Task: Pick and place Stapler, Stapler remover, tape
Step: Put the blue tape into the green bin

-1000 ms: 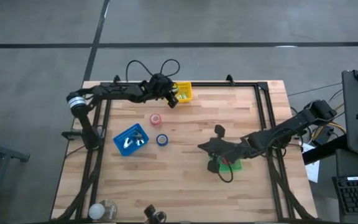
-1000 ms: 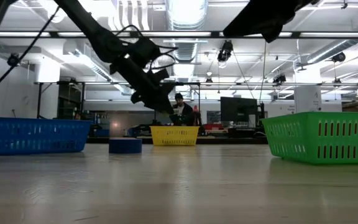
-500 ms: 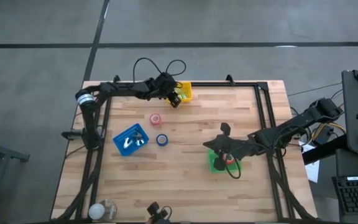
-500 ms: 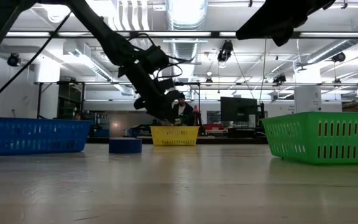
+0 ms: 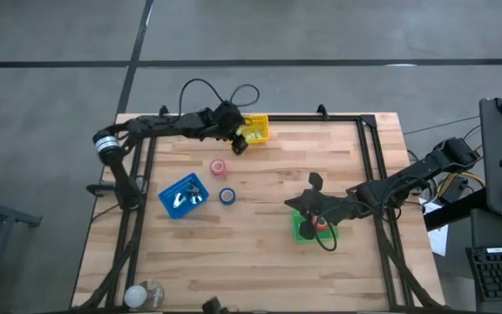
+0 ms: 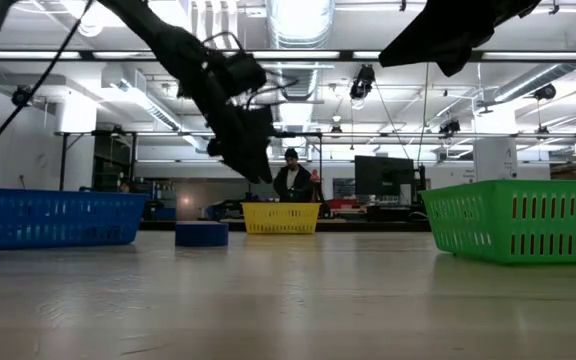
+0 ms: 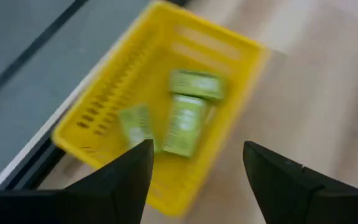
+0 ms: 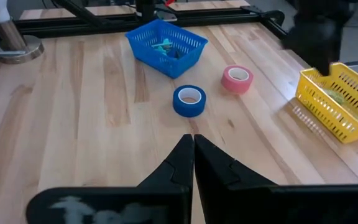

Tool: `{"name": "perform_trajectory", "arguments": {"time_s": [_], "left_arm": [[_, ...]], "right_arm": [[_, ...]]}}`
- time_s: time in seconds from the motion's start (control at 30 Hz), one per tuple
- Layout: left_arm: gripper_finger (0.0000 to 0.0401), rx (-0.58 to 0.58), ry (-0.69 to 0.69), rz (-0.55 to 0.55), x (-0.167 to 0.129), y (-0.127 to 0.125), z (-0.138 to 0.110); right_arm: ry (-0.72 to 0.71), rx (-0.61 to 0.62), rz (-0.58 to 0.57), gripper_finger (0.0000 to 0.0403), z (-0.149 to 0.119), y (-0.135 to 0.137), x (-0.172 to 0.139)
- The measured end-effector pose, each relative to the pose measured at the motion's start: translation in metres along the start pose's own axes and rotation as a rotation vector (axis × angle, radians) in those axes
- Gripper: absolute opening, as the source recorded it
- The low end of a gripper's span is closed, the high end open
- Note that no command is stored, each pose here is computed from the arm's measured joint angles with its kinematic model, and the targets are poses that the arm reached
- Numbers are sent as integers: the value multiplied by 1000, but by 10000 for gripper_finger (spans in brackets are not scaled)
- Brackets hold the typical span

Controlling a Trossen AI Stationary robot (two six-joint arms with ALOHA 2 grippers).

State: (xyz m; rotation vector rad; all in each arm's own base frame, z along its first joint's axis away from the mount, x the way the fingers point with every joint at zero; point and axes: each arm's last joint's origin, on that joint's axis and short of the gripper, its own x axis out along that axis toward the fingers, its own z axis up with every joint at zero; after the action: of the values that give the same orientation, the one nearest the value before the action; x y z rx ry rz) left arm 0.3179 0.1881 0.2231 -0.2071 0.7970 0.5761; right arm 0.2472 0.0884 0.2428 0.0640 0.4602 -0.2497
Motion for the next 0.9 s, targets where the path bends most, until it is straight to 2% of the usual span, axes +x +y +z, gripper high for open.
{"name": "perform_trajectory", "arguments": {"time_s": [0.1, 0.17, 0.37, 0.5, 0.7, 0.9], "left_arm": [[242, 164, 25, -40, -21, -23, -8], [236, 233, 30, -80, -35, -41, -16], [231, 351, 5, -223, -78, -97, -46], [231, 399, 17, -304, -97, -124, -72], [231, 461, 87, -253, -91, -140, -109], [231, 492, 118, -239, -79, -144, -125]], "right_arm": [[0, 3, 0, 8, 0, 0, 0], [0, 3, 0, 8, 0, 0, 0], [1, 2, 2, 8, 0, 0, 0], [-1, 8, 2, 8, 0, 0, 0], [-10, 19, 5, 8, 1, 1, 0], [-24, 16, 10, 8, 3, 1, 0]]}}
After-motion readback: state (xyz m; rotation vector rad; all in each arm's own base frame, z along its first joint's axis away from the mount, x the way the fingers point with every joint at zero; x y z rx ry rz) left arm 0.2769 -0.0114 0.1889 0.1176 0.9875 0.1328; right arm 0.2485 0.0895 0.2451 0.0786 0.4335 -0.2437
